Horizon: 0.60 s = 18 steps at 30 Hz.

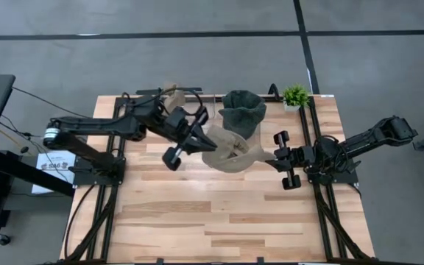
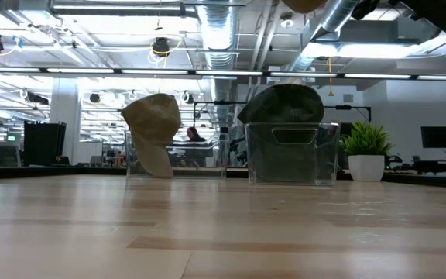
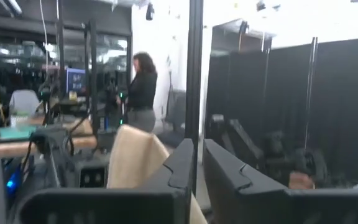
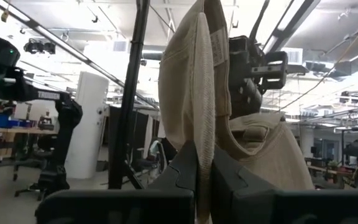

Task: Pick & Place hat
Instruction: Put the brown cap into the left transparent bin

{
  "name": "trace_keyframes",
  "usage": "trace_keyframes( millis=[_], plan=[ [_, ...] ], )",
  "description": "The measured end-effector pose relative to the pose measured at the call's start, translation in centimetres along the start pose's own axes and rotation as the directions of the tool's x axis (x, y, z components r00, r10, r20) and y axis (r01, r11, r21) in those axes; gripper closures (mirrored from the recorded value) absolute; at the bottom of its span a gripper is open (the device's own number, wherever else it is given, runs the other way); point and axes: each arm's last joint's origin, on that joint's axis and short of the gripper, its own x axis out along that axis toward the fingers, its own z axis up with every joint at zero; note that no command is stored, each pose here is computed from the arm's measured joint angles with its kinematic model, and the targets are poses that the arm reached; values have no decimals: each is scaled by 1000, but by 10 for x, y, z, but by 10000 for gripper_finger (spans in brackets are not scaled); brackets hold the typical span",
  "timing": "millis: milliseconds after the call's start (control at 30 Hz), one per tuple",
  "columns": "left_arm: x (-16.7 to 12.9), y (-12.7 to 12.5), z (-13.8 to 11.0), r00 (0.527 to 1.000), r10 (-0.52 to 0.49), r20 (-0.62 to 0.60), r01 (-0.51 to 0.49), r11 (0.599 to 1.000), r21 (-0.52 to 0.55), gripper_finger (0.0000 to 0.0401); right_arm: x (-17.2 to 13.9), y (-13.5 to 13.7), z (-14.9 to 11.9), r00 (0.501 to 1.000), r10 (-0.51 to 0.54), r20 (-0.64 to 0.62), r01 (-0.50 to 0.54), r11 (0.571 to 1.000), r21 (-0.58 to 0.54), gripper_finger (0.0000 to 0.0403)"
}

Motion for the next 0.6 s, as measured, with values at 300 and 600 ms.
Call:
trace_keyframes(
  millis=[300, 600],
  plan=[
    [-19, -10, 1, 981, 32, -190, -17, 997, 79, 319, 0, -1, 0, 1000, -23, -3, 23, 999, 38, 399],
    [-18, -14, -17, 939, 84, -333, -45, 991, 125, 315, 0, -2, 0, 999, -54, -9, 55, 993, 105, 399]
  ],
)
